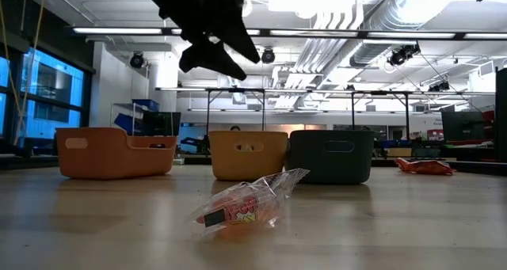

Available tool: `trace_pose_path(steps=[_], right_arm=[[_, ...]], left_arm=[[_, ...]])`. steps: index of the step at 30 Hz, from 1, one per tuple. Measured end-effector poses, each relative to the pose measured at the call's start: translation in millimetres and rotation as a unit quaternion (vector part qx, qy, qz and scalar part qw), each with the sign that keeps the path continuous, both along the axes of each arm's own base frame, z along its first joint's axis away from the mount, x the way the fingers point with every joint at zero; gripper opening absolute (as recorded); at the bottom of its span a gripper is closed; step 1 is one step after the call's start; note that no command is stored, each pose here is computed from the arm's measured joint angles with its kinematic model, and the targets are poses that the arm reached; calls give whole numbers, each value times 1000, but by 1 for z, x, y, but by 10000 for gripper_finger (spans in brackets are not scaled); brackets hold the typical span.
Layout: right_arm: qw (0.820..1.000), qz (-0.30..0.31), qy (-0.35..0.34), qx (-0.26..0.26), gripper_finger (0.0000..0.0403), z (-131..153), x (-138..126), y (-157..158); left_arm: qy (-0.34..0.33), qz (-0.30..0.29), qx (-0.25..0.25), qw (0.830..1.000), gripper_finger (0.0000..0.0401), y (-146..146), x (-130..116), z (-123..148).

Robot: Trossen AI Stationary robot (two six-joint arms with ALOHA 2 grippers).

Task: Sort candy
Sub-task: Put the orange gummy into the blue bin

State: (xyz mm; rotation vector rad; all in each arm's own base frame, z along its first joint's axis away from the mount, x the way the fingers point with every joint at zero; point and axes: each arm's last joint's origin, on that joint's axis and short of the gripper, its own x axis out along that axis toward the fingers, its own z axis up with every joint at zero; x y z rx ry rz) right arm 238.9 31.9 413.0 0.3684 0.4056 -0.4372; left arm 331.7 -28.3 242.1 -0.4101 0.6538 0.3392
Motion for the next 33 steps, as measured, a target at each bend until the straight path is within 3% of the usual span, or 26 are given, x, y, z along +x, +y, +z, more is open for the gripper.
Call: trace_pose_path(steps=[5,8,13,18,24,29,33], right_arm=[[999,26,4,26,215,-4,6,3],[994,76,28,69,215,-14,18,11],[981,145,89,93,215,-39,41,35],[971,173,140,93,215,-67,61,61],[921,289,232,119,215,-119,86,105],[885,361,257,140,215,-171,117,131],[856,414,245,191,215,-207,140,143]], left_arm=[[-29,-65,-75,995,238,-8,-8,18],[-45,-114,-84,989,240,-26,-21,34],[-56,-179,-30,982,238,-67,-42,47],[31,-188,64,980,237,-100,-53,19],[89,-162,32,982,236,-120,-60,-4],[71,-145,6,987,236,-123,-66,5],[58,-109,-7,992,236,-119,-73,15]])
